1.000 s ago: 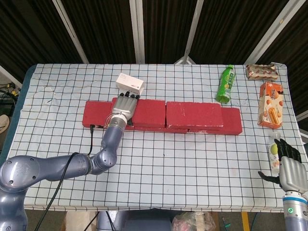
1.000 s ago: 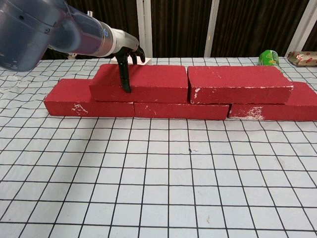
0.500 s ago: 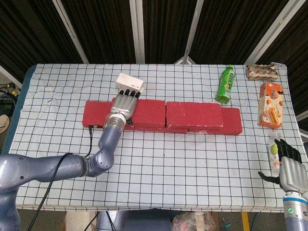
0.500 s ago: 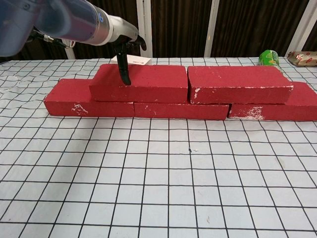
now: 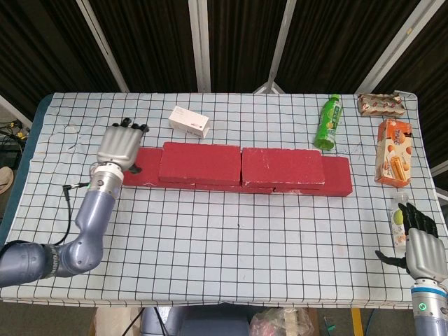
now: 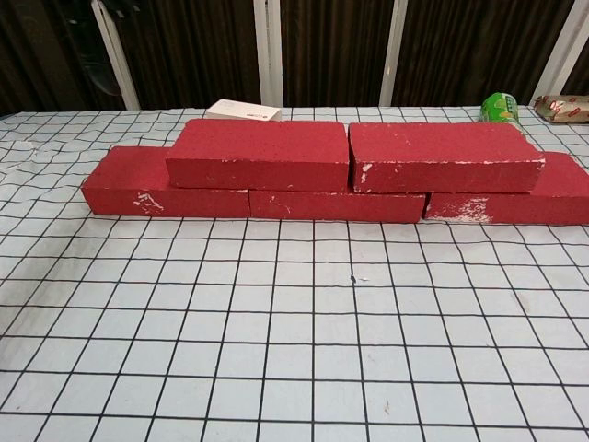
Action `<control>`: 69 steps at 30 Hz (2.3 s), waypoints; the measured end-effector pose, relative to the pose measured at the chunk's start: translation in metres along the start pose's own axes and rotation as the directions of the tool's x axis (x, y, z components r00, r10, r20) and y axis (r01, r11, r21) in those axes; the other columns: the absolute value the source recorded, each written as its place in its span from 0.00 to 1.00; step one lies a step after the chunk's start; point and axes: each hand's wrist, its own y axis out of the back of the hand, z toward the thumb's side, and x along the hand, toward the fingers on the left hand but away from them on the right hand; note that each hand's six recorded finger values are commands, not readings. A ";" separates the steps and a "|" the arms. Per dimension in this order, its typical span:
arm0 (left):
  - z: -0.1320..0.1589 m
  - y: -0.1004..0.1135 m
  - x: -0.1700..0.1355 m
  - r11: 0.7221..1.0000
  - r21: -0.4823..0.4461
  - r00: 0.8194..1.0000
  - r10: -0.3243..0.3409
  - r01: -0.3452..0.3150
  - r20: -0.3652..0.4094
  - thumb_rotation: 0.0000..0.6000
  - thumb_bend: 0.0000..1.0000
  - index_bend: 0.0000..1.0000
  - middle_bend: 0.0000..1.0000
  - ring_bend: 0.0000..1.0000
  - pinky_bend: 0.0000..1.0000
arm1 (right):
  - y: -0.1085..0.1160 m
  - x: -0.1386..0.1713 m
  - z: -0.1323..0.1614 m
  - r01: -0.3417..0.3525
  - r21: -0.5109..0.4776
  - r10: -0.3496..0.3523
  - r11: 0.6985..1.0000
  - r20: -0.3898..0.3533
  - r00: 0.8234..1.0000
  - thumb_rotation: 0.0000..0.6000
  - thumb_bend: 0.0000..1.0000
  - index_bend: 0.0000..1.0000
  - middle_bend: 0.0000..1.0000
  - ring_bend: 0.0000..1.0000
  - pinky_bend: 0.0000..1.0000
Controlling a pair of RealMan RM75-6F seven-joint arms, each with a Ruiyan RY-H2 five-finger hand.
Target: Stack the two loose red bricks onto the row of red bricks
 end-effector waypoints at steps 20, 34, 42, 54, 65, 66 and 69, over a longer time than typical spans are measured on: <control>-0.020 -0.061 0.017 0.993 0.082 0.996 -0.079 0.082 -0.045 1.00 0.00 0.30 0.33 0.18 0.29 | 0.000 0.001 0.000 -0.005 -0.005 0.005 1.000 -0.007 1.000 1.00 0.15 0.00 0.00 0.00 0.00; 0.011 -0.091 0.025 0.986 0.115 0.993 -0.120 0.121 -0.012 1.00 0.00 0.30 0.33 0.18 0.29 | 0.002 0.001 -0.002 -0.006 -0.016 0.006 1.000 -0.004 1.000 1.00 0.15 0.00 0.00 0.00 0.00; 0.022 -0.101 0.029 0.983 0.126 0.991 -0.135 0.135 -0.006 1.00 0.00 0.29 0.32 0.18 0.28 | 0.003 0.001 -0.004 -0.004 -0.019 0.004 1.000 -0.004 1.000 1.00 0.15 0.00 0.00 0.00 0.00; 0.033 -0.104 0.029 0.982 0.124 0.989 -0.147 0.145 0.010 1.00 0.00 0.28 0.32 0.18 0.28 | 0.001 0.001 -0.002 -0.009 -0.011 0.008 1.000 -0.007 1.000 1.00 0.15 0.00 0.00 0.00 0.00; 0.037 -0.103 0.029 0.982 0.119 0.989 -0.147 0.144 0.019 1.00 0.00 0.28 0.32 0.18 0.28 | 0.001 0.001 -0.002 -0.009 -0.011 0.009 1.000 -0.008 1.000 1.00 0.15 0.00 0.00 0.00 0.00; 0.037 -0.103 0.029 0.982 0.119 0.989 -0.147 0.143 0.020 1.00 0.00 0.28 0.32 0.18 0.28 | 0.001 0.000 -0.002 -0.009 -0.011 0.009 1.000 -0.008 1.000 1.00 0.15 0.00 0.00 0.00 0.00; 0.038 -0.102 0.028 0.982 0.120 0.989 -0.148 0.144 0.023 1.00 0.00 0.28 0.32 0.18 0.28 | 0.001 0.000 -0.001 -0.009 -0.013 0.009 1.000 -0.009 1.000 1.00 0.15 0.00 0.00 0.00 0.00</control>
